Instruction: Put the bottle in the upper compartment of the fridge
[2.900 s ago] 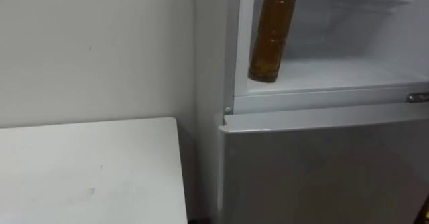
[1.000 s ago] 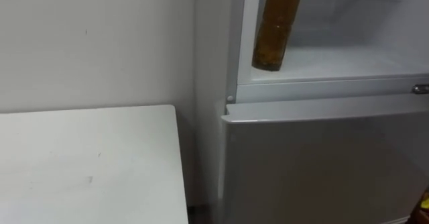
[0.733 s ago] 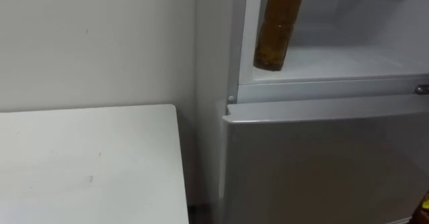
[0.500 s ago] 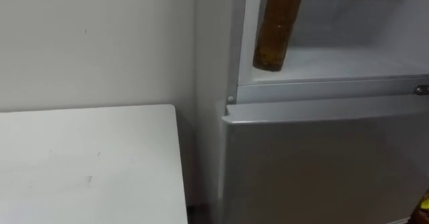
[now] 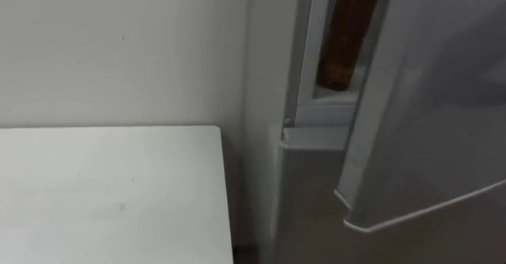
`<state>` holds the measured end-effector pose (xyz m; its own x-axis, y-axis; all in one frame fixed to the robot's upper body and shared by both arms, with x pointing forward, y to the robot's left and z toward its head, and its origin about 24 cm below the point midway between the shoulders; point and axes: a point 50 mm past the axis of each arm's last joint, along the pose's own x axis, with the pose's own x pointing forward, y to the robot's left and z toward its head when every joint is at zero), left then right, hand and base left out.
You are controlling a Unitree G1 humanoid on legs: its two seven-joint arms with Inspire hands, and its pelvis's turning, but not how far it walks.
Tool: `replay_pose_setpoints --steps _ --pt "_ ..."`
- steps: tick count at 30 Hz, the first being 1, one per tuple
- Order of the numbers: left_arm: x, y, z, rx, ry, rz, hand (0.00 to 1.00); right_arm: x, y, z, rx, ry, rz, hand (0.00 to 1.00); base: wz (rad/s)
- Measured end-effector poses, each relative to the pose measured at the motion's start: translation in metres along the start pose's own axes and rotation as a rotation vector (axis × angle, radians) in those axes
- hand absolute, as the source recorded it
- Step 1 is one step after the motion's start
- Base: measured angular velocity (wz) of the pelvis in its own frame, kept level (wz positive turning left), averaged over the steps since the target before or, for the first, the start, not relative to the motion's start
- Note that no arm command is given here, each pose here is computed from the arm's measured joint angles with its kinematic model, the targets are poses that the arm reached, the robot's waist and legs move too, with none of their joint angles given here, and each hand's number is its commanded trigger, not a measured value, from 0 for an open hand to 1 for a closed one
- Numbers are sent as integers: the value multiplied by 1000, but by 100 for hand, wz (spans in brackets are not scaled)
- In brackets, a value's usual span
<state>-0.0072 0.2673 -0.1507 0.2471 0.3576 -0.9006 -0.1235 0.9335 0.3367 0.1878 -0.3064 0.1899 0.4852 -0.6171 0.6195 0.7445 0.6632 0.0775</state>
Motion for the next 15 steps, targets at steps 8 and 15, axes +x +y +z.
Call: replay_pose_setpoints --steps 8,15 --pt "0 0 -1 0 2 1 0 -2 5 -2 27 15 51 0 3" --pt "0 0 0 0 0 0 0 -2 5 -2 28 15 64 0 0"
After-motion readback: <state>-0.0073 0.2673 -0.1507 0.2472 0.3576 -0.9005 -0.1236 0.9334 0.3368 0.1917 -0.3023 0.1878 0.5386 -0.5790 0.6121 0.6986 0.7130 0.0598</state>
